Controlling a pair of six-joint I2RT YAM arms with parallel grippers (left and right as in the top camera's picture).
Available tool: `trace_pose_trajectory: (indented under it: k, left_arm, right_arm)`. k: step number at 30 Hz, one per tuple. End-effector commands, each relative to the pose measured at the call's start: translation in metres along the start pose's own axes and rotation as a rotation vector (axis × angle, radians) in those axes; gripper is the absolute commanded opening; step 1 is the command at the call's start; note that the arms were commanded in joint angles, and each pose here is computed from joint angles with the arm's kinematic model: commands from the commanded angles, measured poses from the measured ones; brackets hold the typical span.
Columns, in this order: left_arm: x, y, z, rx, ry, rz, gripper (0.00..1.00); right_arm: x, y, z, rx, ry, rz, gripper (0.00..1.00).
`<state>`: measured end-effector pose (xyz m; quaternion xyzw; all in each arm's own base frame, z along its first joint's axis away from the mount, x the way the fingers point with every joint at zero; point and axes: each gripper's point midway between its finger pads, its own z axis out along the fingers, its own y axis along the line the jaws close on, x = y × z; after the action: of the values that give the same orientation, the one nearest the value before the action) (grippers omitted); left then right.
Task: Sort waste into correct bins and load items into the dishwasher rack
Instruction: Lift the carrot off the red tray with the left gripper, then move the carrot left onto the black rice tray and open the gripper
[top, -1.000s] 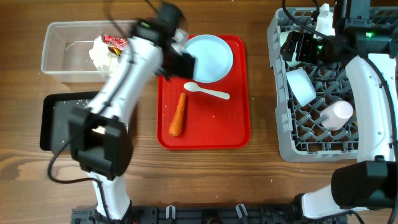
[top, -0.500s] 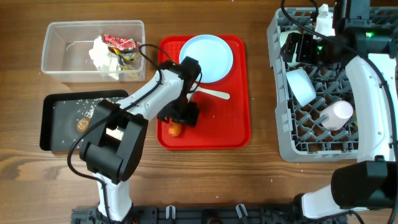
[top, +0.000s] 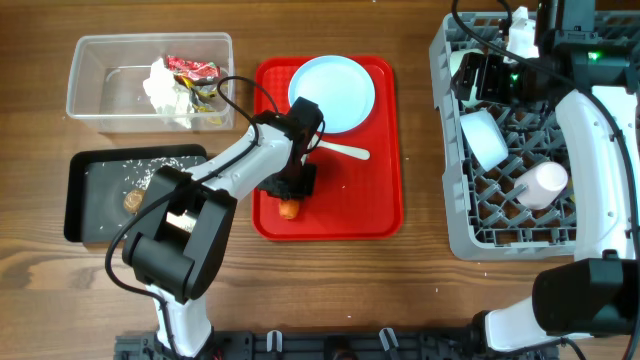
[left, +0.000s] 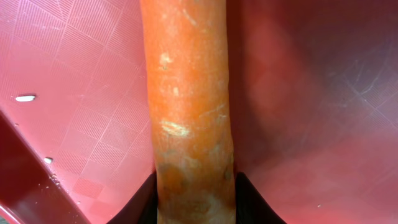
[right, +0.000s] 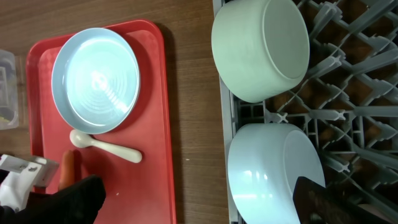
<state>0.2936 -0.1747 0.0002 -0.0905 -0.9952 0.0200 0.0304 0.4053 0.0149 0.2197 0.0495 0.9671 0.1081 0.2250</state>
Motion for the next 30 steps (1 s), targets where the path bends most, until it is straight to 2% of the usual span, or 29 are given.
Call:
trace_pose_trajectory:
  k: [1,8,12,16,23,30]
  left_arm:
    - [0.008,-0.003,0.005,0.005,0.05,-0.005,0.11]
    - [-0.023,0.02,-0.063,-0.098,-0.042,-0.04,0.1]
    - [-0.035,0.055,-0.104,-0.188,-0.094,-0.1,0.13]
    - [-0.035,0.102,-0.117,-0.236,-0.101,-0.215,0.14]
    - [-0.013,0.201,-0.115,-0.236,-0.035,-0.528,0.12]
    - [0.047,0.275,-0.081,-0.227,0.083,-0.892,0.12]
  right_arm:
    - [-0.002,-0.001,-0.009,0.011,-0.024,-0.021,1.0]
    - [-0.002,-0.001,-0.009,0.011,-0.023,-0.022,1.0]
    - [-0.002,-0.001,-0.009,0.011,-0.024,-0.022,1.0]
    - [-0.002,-0.001,-0.009,0.011,-0.024,-0.022,1.0]
    - [-0.002,-0.001,-0.009,0.011,-0.024,-0.023,1.0]
    - [-0.005,0.0,-0.009,0.01,-0.036,-0.026,1.0]
